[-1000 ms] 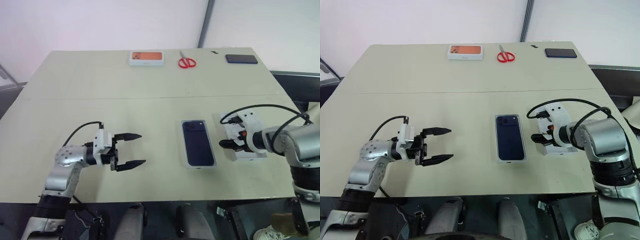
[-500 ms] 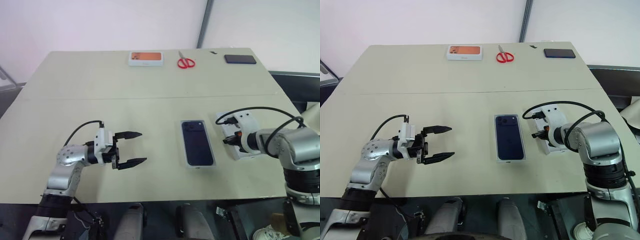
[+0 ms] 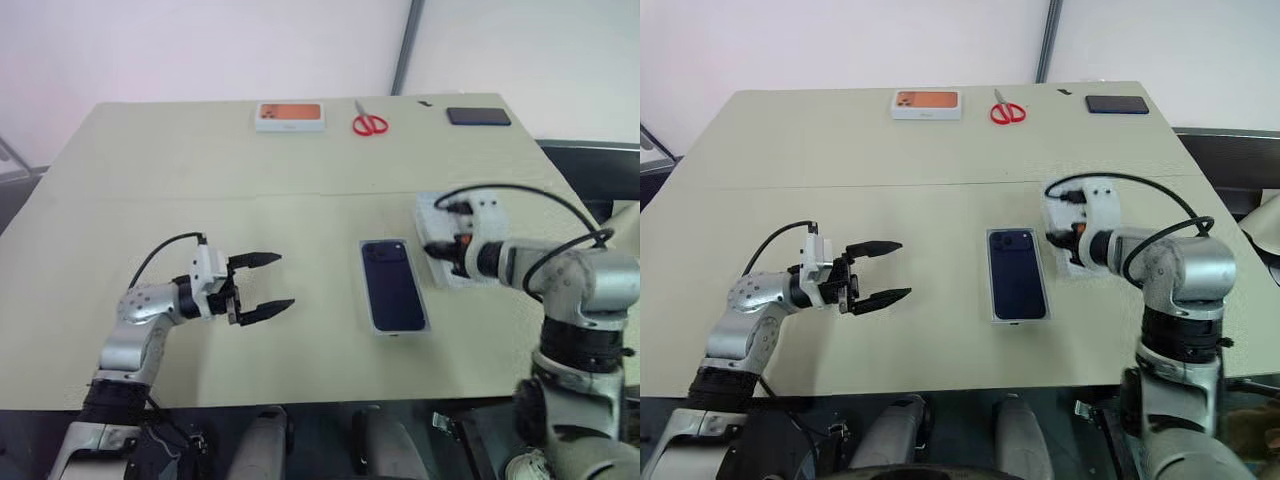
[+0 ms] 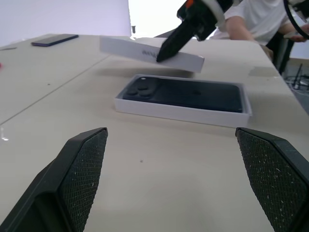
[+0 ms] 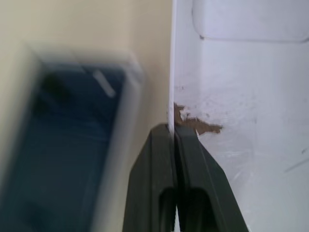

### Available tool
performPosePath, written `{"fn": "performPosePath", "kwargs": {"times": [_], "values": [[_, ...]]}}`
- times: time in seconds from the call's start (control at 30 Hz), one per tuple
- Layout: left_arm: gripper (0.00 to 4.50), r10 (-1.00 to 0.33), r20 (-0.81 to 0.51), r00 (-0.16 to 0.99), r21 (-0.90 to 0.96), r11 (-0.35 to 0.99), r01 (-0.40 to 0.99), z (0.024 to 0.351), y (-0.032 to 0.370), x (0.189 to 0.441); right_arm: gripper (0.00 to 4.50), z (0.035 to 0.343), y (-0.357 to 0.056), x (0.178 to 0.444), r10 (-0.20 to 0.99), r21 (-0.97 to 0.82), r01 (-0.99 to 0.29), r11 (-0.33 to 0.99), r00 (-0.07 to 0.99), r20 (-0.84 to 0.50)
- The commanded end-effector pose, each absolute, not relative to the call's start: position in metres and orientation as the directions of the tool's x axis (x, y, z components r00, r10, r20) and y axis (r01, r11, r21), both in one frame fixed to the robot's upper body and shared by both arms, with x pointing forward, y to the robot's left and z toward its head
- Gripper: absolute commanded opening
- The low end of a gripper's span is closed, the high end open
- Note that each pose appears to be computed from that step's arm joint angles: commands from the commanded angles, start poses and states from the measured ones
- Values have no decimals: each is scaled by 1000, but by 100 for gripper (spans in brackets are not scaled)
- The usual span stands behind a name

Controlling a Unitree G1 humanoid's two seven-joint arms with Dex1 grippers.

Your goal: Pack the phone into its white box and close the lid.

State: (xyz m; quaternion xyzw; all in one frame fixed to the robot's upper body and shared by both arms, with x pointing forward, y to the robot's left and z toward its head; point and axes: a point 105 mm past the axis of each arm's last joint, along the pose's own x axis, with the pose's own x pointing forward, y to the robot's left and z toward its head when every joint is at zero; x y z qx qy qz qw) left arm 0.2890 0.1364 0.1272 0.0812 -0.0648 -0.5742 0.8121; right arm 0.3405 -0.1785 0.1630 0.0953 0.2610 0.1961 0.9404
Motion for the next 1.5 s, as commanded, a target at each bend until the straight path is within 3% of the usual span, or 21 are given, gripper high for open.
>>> {"fn": "performPosePath", "kwargs": {"times": [0.03, 0.1, 0.27, 0.5, 0.63, 0.8, 1.0, 1.1, 1.33, 1.5], "values": [[450, -936, 41, 351, 208, 351, 913, 136, 140, 292, 4, 197, -164, 340, 511, 315, -426, 848, 815, -272], [450, -931, 50, 361, 201, 364, 910, 138, 141, 294, 4, 203, -155, 338, 557, 358, -465, 810, 802, -216], [450, -927, 48, 373, 184, 375, 908, 139, 141, 297, 4, 215, -119, 318, 769, 587, -620, 520, 639, -7], [450, -914, 68, 399, 171, 405, 898, 145, 139, 304, 4, 206, -101, 282, 886, 638, -700, 321, 460, 59], [450, -910, 90, 404, 155, 413, 897, 149, 133, 307, 4, 195, -91, 259, 929, 697, -687, 204, 361, 84], [450, -910, 94, 405, 151, 415, 897, 149, 129, 307, 4, 212, -75, 243, 930, 763, -643, 71, 319, 182], [450, -917, 105, 384, 110, 394, 912, 146, 119, 304, 4, 182, -66, 236, 935, 832, -538, 133, 346, 74], [367, -933, 100, 347, 88, 356, 931, 142, 111, 299, 0, 174, -63, 241, 931, 849, -502, 164, 363, 35], [8, -949, 103, 297, 87, 306, 948, 137, 85, 295, 0, 163, -67, 257, 901, 868, -440, 232, 433, -21], [3, -946, 109, 306, 85, 316, 945, 133, 70, 304, 0, 154, -70, 260, 889, 870, -415, 266, 455, -55]]}}
